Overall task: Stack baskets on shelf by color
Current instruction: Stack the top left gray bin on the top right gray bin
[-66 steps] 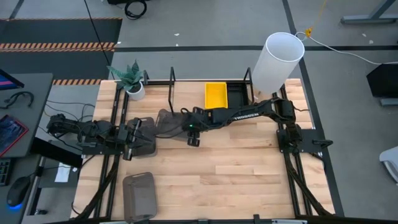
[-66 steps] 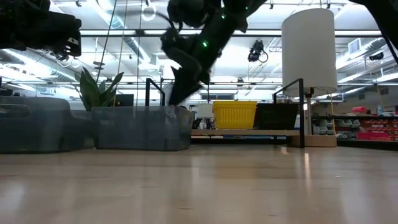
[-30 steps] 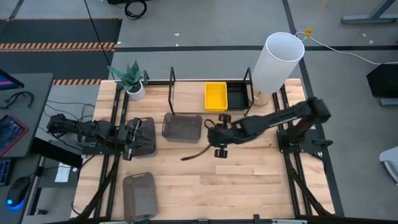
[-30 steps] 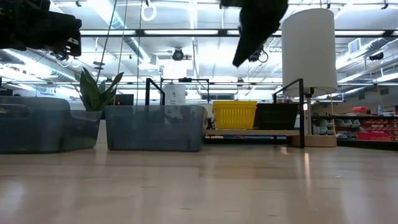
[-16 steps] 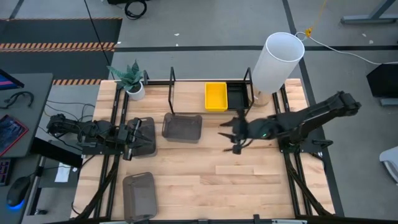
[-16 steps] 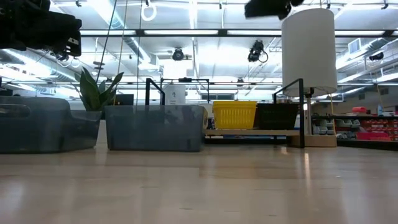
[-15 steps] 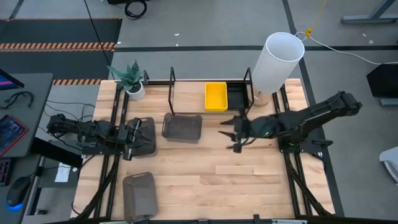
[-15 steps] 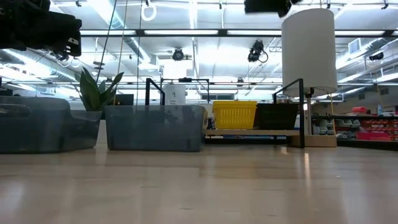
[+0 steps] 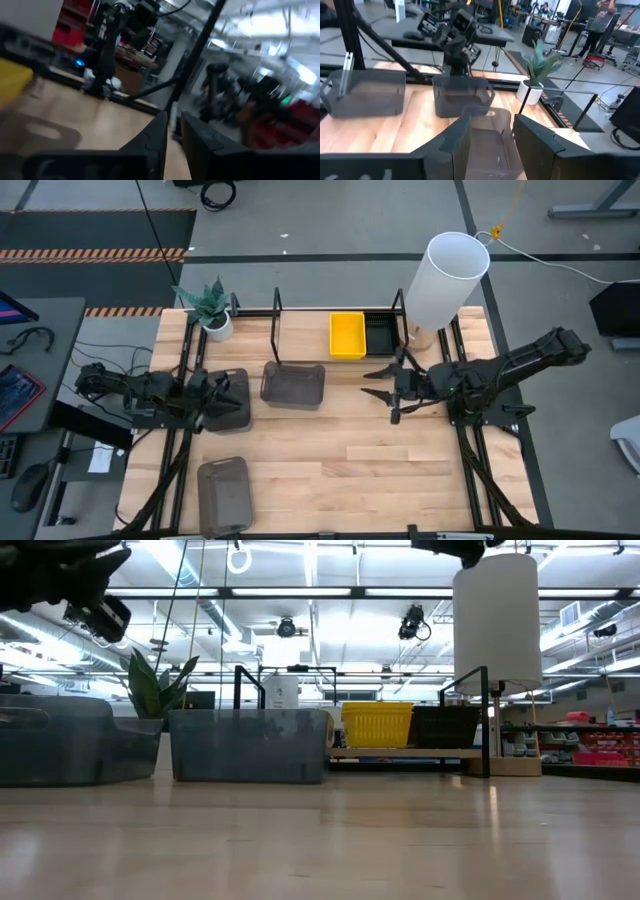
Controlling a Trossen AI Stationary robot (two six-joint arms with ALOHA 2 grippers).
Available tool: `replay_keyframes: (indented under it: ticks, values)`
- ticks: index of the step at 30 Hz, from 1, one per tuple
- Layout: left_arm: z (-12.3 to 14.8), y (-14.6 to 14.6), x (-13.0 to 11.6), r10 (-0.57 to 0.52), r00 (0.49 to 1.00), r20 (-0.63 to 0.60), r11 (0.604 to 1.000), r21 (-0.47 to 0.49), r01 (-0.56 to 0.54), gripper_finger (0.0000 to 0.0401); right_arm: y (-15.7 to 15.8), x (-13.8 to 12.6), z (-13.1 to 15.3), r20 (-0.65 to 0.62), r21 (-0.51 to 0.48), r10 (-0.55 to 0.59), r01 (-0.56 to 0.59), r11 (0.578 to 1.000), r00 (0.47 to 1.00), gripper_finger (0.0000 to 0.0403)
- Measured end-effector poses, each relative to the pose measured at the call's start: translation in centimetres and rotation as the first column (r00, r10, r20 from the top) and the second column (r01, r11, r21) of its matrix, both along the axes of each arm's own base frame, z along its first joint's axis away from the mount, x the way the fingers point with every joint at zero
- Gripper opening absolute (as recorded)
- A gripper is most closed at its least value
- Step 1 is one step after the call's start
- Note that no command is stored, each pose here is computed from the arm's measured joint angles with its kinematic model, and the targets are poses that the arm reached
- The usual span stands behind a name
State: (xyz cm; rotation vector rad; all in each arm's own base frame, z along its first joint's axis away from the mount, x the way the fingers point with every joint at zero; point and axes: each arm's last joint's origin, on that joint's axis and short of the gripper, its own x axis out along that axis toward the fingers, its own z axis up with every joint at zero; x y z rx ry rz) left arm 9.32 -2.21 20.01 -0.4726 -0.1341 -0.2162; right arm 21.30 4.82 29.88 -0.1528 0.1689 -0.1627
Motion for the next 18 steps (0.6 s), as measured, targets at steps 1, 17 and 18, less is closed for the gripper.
replay_keyframes:
  ticks: [1, 17, 18]
  values:
    - [0.0, 0.0, 0.0, -0.011, 1.000, -0.014, 0.998, -0.058, 0.010, 0.0063, -0.1, -0.4, 0.2, 0.014, 0.005, 0.000, 0.000, 1.000, 1.000, 0.0154]
    - [4.1, -1.7, 2.8, -0.111, 0.728, -0.677, 0.993, -0.098, 0.060, 0.0004, 1.4, -3.4, 1.0, 0.134, 0.167, 0.112, -0.134, 0.977, 0.985, 0.0154]
    - [4.3, -1.9, 3.2, -0.114, 0.679, -0.726, 0.993, -0.095, 0.065, 0.0004, 1.5, -3.4, 1.1, 0.145, 0.169, 0.118, -0.142, 0.975, 0.982, 0.0154]
